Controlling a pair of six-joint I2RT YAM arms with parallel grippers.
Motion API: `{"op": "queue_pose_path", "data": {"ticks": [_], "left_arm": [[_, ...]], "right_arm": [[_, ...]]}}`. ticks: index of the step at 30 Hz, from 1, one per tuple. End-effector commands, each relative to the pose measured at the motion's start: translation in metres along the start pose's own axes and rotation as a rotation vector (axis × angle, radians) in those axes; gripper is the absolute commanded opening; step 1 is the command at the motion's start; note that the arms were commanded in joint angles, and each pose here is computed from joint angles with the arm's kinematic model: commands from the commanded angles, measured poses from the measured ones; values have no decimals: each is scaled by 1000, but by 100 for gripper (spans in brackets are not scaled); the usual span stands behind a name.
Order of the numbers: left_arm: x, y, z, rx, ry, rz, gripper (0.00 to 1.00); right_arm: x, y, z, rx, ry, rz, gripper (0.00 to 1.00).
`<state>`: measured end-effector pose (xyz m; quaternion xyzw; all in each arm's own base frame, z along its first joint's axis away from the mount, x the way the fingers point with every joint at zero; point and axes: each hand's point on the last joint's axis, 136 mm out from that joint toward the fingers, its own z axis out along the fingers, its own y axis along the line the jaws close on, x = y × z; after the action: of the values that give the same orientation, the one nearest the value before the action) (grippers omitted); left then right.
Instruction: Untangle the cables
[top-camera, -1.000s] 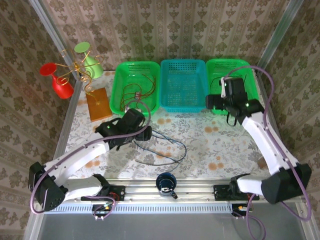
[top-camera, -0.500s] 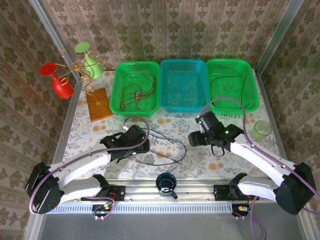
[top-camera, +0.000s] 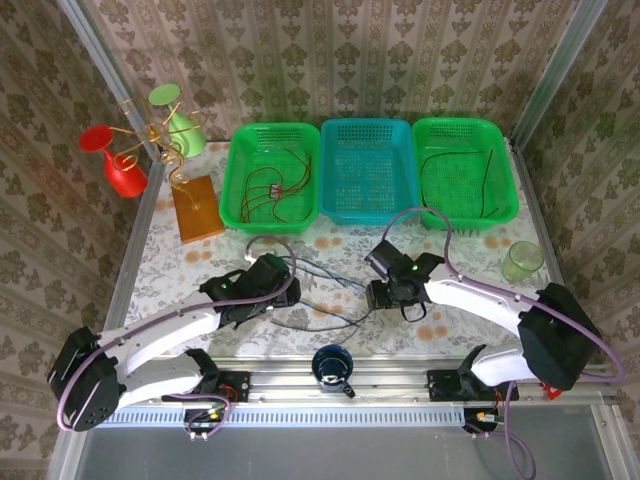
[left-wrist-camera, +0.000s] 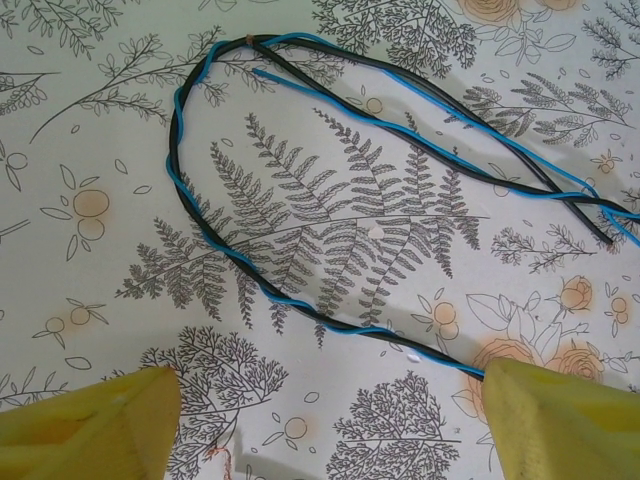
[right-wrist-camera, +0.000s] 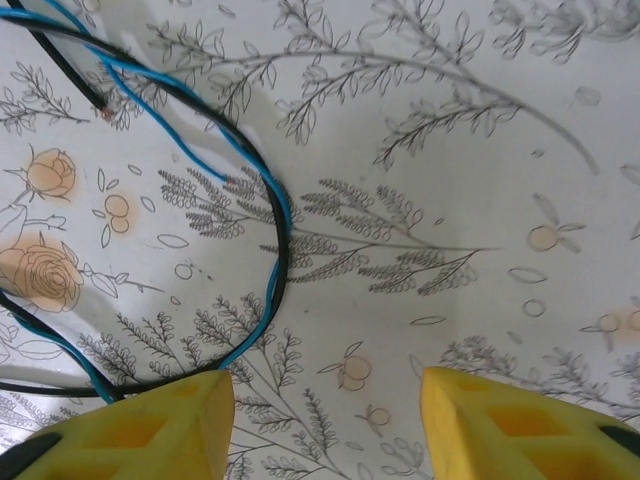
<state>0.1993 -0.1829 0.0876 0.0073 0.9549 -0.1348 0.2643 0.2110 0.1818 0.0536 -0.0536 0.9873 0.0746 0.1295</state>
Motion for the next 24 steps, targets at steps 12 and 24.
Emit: {"op": "queue_pose_path", "data": {"ticks": [12,24], "left_arm": [[-2,2,-7,26,-51,-29,79],[-5,2,-10,20,-64,-12,79]], "right_arm": [[19,11,11,-95,-29,747,47],[23,32,25,-156,30,863,39]]}}
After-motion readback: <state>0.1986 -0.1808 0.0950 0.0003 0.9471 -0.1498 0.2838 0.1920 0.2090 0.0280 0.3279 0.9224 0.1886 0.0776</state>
